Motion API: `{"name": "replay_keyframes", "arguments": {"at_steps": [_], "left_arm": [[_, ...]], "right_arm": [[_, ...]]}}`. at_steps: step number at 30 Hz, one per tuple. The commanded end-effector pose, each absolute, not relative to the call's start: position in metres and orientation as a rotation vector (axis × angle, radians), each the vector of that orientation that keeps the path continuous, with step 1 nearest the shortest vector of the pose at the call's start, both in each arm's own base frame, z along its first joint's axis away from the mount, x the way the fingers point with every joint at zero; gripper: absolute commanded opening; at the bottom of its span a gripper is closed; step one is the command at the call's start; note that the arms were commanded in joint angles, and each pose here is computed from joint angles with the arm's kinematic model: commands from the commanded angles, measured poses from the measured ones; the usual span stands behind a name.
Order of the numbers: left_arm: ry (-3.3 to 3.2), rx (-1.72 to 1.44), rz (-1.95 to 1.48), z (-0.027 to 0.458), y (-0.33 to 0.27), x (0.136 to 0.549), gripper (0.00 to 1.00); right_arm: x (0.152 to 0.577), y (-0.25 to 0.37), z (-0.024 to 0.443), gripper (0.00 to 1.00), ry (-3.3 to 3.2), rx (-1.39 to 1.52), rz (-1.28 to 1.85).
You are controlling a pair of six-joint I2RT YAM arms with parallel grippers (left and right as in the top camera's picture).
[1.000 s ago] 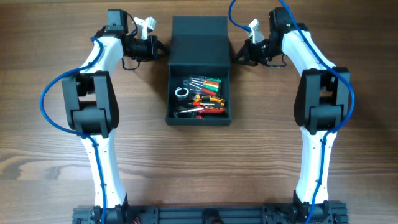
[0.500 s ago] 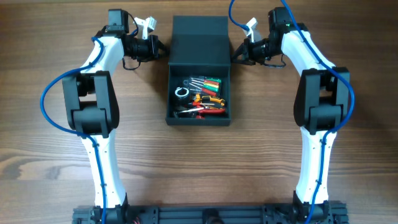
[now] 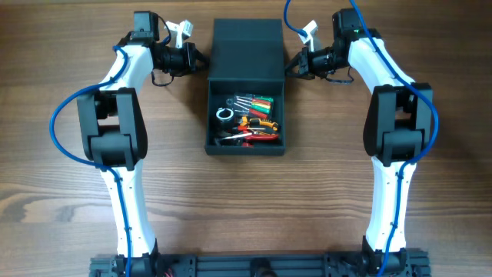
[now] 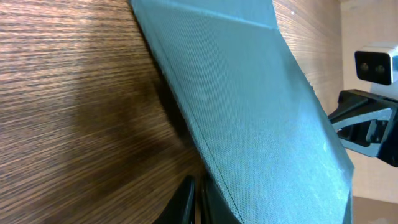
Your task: Pack container
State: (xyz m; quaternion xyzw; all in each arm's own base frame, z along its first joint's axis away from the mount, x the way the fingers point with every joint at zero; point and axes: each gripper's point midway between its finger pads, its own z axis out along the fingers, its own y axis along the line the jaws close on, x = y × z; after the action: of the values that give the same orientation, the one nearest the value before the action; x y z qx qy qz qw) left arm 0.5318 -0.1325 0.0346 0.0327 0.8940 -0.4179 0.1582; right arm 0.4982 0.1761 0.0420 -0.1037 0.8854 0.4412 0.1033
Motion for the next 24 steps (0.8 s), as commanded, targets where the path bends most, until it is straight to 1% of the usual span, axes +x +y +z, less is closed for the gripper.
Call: {"name": "replay_keyframes", "arguments": {"at_steps": [1, 7, 15, 24], "left_arm": [[2.546, 0.104, -1.301, 0.031, -0.146, 0.525, 0.06], [2.537, 0.109, -1.312, 0.034, -0.146, 0.525, 0.05], [2.498, 0.138, -1.303, 0.057, -0.147, 0.528, 0.04], [2.455, 0.169, -1.285, 0.083, -0.147, 0.530, 0.04]], "right_arm": [[0.494, 0.189, 0.050, 0.04, 2.541, -0.376, 1.399], [0.497, 0.189, 0.059, 0.04, 2.529, -0.400, 1.391], [0.497, 0.188, 0.073, 0.04, 2.526, -0.446, 1.372], [0.502, 0.178, 0.095, 0.04, 2.574, -0.497, 1.226]]}}
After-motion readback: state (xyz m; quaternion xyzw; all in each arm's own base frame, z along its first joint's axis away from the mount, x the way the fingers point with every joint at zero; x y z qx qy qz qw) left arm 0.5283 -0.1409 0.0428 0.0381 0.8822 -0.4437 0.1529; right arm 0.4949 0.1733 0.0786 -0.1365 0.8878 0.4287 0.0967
